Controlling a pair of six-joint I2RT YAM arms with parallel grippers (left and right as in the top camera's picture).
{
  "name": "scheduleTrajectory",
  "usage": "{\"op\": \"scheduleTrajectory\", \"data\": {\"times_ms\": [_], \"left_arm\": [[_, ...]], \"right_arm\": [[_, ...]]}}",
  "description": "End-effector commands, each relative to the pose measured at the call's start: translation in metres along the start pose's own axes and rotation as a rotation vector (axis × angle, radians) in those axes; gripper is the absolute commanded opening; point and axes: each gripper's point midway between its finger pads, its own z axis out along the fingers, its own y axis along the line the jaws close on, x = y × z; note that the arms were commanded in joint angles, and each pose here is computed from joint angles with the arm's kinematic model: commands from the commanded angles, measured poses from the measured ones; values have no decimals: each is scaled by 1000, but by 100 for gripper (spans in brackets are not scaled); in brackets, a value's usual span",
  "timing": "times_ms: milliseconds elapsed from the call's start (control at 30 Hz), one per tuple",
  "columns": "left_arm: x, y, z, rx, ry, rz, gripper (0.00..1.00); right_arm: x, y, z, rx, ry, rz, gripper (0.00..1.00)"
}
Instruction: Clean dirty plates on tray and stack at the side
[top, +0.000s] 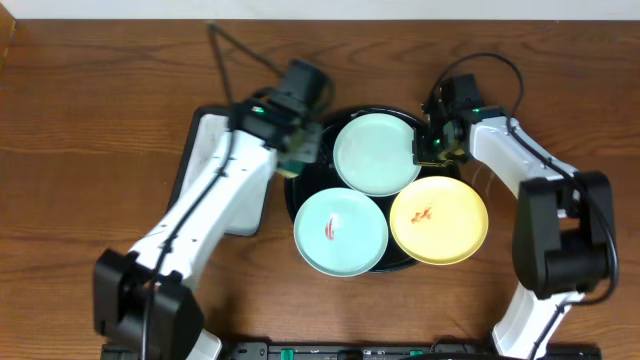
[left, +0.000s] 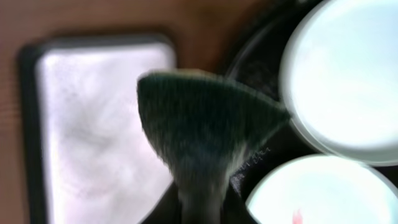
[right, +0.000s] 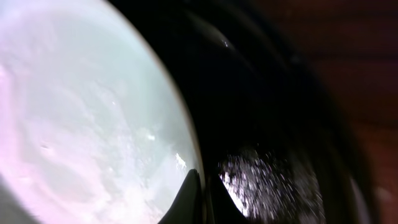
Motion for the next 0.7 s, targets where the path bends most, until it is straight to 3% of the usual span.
{"op": "scheduleTrajectory", "data": {"times_ms": [0, 300, 667], "left_arm": [[14, 42, 0, -61, 67, -70, 7], [42, 90, 29, 69, 160, -297, 7], [39, 115, 38, 48, 118, -321, 8]], "right_arm": [[-21, 11, -49, 22, -131, -63, 1], [-34, 28, -117, 194, -316, -180, 1], [-40, 37, -137, 543, -417, -359, 1]]}}
